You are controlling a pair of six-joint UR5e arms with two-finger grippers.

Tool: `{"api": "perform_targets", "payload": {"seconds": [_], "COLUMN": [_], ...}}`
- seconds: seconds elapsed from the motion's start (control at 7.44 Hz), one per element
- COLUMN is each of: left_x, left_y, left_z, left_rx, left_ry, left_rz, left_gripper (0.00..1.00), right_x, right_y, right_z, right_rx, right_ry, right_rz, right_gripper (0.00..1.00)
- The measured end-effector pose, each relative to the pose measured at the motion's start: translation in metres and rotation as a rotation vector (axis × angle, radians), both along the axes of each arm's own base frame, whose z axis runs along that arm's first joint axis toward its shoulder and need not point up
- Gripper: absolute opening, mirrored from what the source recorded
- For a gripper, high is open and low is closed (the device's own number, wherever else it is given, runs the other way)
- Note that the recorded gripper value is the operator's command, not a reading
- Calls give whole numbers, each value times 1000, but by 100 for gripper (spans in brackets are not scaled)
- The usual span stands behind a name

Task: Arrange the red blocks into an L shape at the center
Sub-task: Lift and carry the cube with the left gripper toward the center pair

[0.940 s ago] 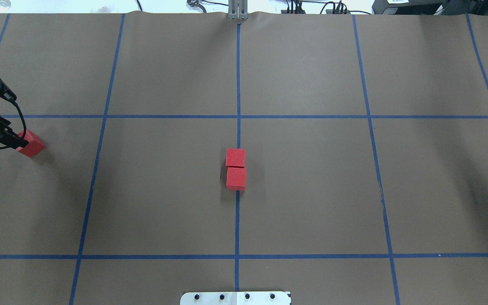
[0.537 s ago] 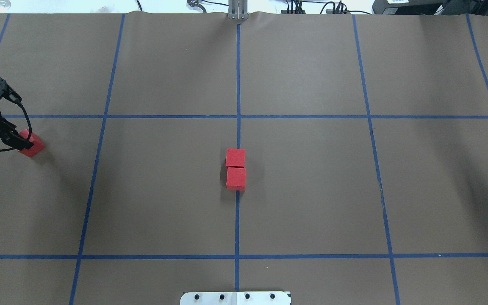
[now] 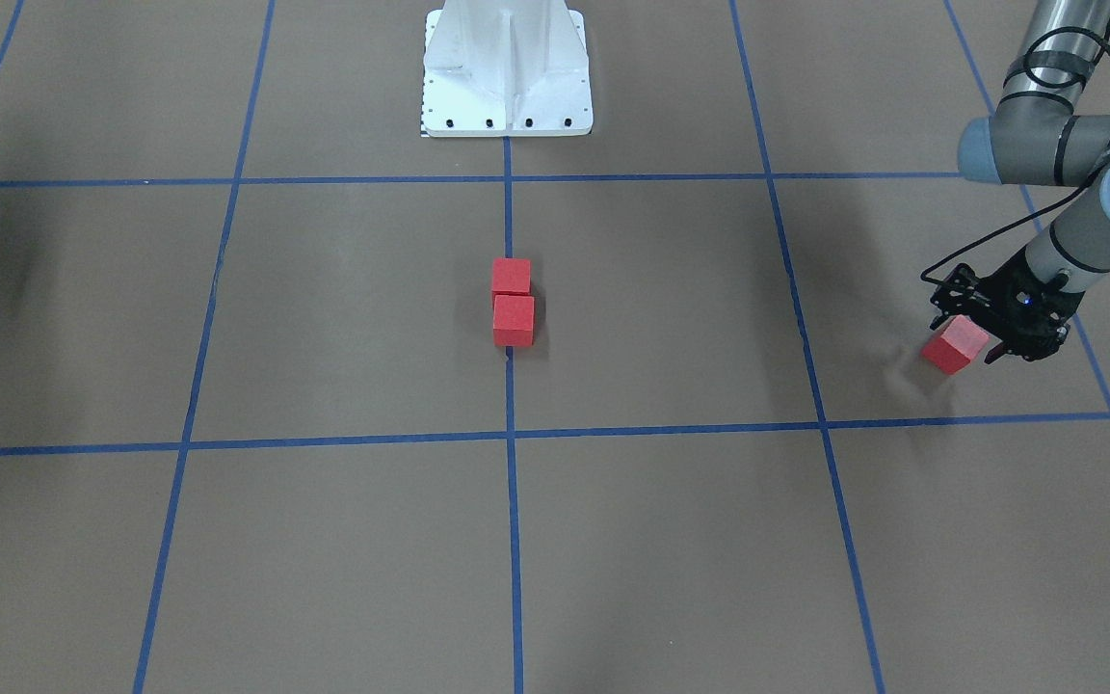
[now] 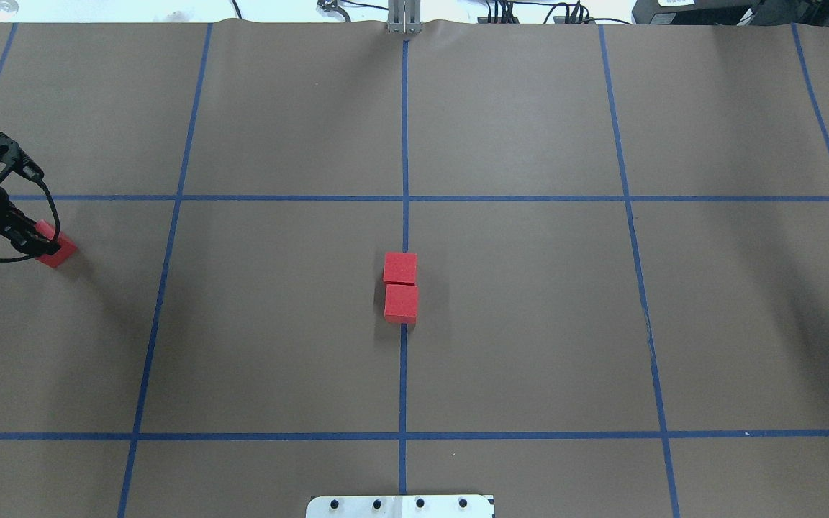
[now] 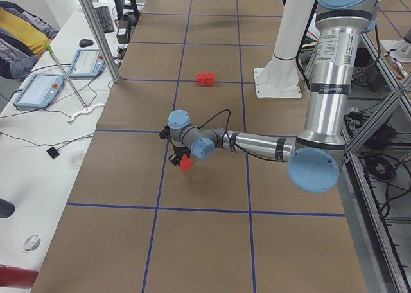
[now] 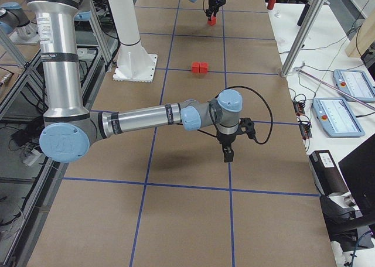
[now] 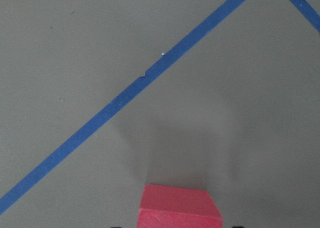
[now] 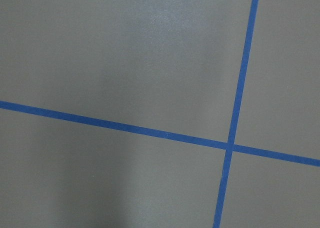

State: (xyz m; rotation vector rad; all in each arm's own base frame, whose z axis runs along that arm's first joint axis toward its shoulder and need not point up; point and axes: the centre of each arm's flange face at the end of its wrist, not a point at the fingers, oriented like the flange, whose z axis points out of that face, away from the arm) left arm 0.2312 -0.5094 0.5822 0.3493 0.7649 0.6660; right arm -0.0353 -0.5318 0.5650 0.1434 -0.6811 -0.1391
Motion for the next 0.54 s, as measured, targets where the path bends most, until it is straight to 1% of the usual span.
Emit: {"api": "perform_targets", "payload": {"seconds": [0.13,0.27,0.4,0.54], "left_x": [1,4,6,6], "left_y": [0,-1,-3,-8], "left_z": [-6,-20,-41,-64], "left_rx": [5,11,32,69], "left_ry": [13,44,78,98], "left_rz": [6,20,31,27], "left_gripper": [0,0,0,0], "right_x": [0,0,0,0], "right_y": [0,0,0,0], "right_z": [0,-1,-1,-1], "right_rx": [1,1,1,1], "right_ry": [0,0,-1,-1], "right_rz": [0,0,0,0], "right_gripper": [99,100,99,99]}}
